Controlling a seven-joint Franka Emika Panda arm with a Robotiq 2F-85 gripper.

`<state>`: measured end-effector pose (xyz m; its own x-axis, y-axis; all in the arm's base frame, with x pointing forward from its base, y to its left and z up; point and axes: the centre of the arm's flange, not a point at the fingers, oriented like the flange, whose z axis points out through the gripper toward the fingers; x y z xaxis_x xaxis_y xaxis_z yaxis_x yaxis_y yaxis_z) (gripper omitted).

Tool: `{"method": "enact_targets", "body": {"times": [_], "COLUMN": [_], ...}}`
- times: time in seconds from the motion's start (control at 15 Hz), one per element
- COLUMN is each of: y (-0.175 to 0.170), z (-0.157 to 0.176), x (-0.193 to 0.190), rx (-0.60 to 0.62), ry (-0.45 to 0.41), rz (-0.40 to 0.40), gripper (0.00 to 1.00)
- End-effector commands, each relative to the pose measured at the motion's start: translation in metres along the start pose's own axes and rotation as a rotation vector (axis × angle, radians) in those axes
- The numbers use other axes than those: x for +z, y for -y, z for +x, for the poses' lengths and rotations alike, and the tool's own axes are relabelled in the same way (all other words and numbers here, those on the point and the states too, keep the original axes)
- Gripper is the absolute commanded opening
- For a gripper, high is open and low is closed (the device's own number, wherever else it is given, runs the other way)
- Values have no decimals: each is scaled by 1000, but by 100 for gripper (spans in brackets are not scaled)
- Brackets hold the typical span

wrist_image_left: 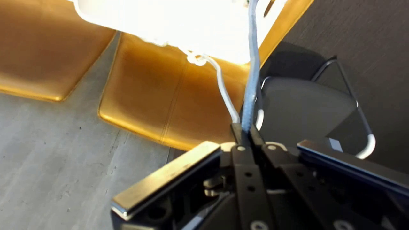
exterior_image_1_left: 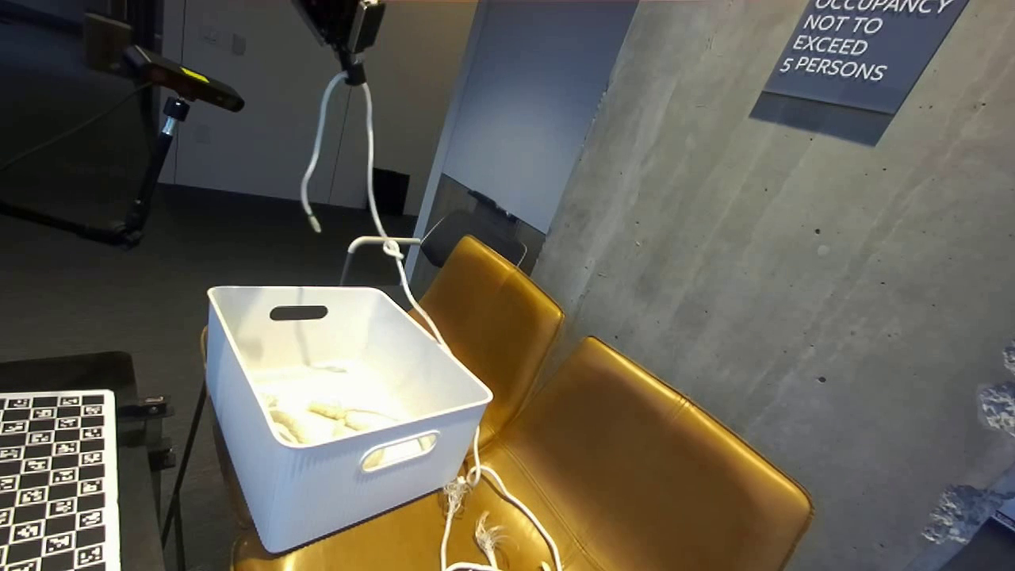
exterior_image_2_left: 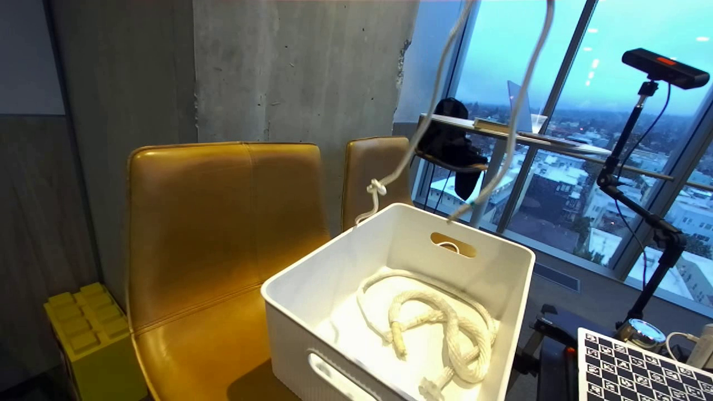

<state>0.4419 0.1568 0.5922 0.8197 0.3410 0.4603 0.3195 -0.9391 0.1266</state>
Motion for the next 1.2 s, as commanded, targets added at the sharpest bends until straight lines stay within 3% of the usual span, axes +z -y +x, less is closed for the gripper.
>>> {"method": "enact_targets", "body": {"times": [0.0,0.27,0.53,1.13], "y": [-11,-36,-64,-104], "z": [-90,-154,-163,-71], "x": [35,79,108,165], "rx": [29,67,106,192], "ry": [121,230,261,179], "rz": [-24,4,18,4], "gripper": [1,1,1,1]}}
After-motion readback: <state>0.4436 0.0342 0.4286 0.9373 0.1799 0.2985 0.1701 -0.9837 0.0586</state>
